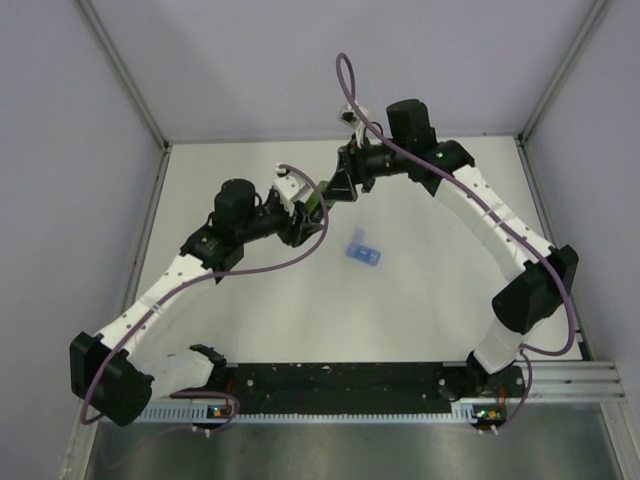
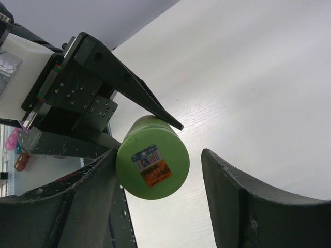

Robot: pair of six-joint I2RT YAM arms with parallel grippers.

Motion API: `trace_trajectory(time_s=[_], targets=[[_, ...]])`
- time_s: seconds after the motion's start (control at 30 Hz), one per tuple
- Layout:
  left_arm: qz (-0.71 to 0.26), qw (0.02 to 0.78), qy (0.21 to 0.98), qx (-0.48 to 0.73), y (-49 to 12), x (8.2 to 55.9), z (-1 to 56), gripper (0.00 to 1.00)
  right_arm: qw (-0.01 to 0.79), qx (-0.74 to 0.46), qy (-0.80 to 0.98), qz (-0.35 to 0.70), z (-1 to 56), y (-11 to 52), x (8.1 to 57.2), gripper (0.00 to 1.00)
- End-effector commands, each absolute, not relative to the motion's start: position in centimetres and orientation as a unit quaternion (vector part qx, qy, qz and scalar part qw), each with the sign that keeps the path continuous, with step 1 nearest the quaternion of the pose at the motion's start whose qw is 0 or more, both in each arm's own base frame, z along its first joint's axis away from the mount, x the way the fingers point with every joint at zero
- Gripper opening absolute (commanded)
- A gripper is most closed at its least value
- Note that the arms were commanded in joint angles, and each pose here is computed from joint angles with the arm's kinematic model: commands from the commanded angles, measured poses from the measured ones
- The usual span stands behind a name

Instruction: Sort the pills into containers

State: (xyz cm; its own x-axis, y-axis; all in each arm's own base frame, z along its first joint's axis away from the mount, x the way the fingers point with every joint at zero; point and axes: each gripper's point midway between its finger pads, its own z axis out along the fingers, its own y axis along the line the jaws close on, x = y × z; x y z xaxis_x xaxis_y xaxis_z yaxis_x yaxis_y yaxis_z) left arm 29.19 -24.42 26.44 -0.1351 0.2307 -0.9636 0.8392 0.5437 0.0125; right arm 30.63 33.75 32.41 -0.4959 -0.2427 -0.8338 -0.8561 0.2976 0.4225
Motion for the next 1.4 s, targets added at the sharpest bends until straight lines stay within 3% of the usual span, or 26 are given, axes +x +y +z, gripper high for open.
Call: trace_trajectory(time_s=[0.0,0.13,0.23,0.4,0.57,0.73,0.77,0.97,1.37], targets=[[-0.282,0.574,0.666,0.384,-24.6,29.3,28.9,0.00,0.358,-0.380,0.710,0.471,34.7,33.2,30.0,0.61],[-0.282,0.577,0.664,0.383,-24.6,29.4,29.2,0.00,0.350,-0.388,0.706,0.478,34.2,33.3,29.6,0.42],[-0.302,0.570,0.654,0.395,-25.2,28.7,29.5,0.00,0.352,-0.412,0.687,0.484,34.4,33.3,29.0,0.19],[-0.391,0.514,0.606,0.465,-26.9,24.4,29.9,0.00,0.413,-0.528,0.591,0.448,35.8,32.2,27.0,0.13],[-0.485,0.421,0.560,0.523,-27.7,19.9,30.2,0.00,0.474,-0.616,0.516,0.358,35.5,31.0,26.1,0.20],[-0.518,0.371,0.557,0.532,-28.0,19.1,30.1,0.00,0.497,-0.665,0.475,0.293,35.3,30.1,25.4,0.23],[-0.515,0.375,0.558,0.533,-28.0,19.3,30.0,0.00,0.497,-0.671,0.470,0.286,35.4,29.9,25.3,0.27],[-0.483,0.413,0.574,0.516,-28.0,20.9,30.3,0.00,0.495,-0.668,0.486,0.270,35.2,29.1,25.1,0.82],[-0.366,0.521,0.635,0.437,-26.5,26.4,30.8,0.00,0.466,-0.528,0.577,0.413,38.0,31.3,24.4,0.87]])
